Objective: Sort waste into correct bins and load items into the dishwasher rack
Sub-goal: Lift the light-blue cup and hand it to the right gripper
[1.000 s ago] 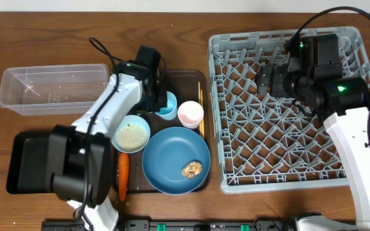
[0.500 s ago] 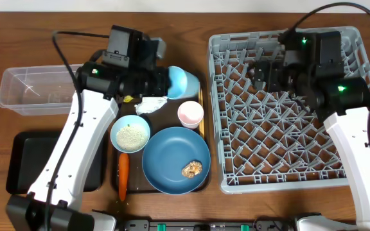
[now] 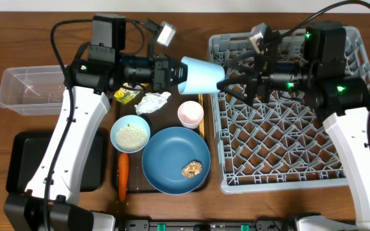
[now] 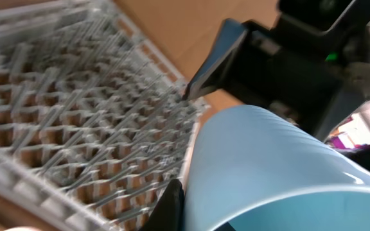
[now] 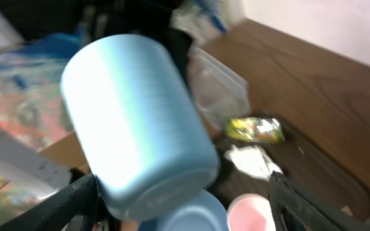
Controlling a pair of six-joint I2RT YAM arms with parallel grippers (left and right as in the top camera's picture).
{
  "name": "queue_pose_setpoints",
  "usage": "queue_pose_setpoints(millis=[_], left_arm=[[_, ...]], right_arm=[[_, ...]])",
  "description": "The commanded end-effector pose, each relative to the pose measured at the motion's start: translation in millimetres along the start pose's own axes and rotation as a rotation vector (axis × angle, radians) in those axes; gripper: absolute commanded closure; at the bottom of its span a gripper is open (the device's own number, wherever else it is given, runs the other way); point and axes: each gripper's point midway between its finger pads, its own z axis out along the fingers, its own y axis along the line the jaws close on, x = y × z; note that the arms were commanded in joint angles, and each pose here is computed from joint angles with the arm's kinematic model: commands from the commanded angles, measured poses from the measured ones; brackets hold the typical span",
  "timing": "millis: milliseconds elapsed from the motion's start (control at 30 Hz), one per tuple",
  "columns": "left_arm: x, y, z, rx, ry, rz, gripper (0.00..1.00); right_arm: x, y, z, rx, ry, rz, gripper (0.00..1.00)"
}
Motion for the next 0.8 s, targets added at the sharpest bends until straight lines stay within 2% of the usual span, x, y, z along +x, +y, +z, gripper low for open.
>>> queue_pose_setpoints(millis=[0, 167, 300, 433, 500, 567, 700, 733, 767], left_arm=[[-2.9, -23.1, -1.5, 0.129, 0.006, -0.019, 0.94], [-2.9, -23.6, -1.5, 0.132, 0.006, -0.018, 0.94], [-2.7, -26.2, -1.9, 0.147, 0.008, -0.016, 0.94], [-2.9, -26.0, -2.2, 0.146, 0.007, -0.015, 0.94], [-3.2, -26.1, -2.2, 0.146, 0.007, -0.013, 0.94], [-4.1, -26.1, -2.2, 0.146, 0.004, -0.005, 0.91], [-6.5, -20.6, -1.6, 0.113, -0.004, 0.008, 0.20], [-7.1, -16.8, -1.5, 0.091, -0.008, 0.007, 0.11], [-8.3, -11.2, -2.0, 0.061, -0.015, 0.006, 0.07]], right_arm=[[-9.7, 35.8, 7.2, -0.151, -0.019, -0.101, 0.21], [-15.1, 49.7, 18.7, -0.192, -0.028, -0.176, 0.22], [-19.8, 53.7, 21.4, -0.203, -0.042, -0.218, 0.26], [-16.6, 53.2, 21.3, -0.202, -0.031, -0.195, 0.37], [-14.8, 51.9, 21.6, -0.195, -0.025, -0.182, 0.47], [-13.7, 51.4, 21.7, -0.193, -0.021, -0.174, 0.51], [-14.1, 48.7, 19.7, -0.173, -0.020, -0.155, 0.57], [-15.1, 45.1, 18.0, -0.148, -0.021, -0.142, 0.58], [-15.6, 40.1, 15.3, -0.116, -0.021, -0.128, 0.60]])
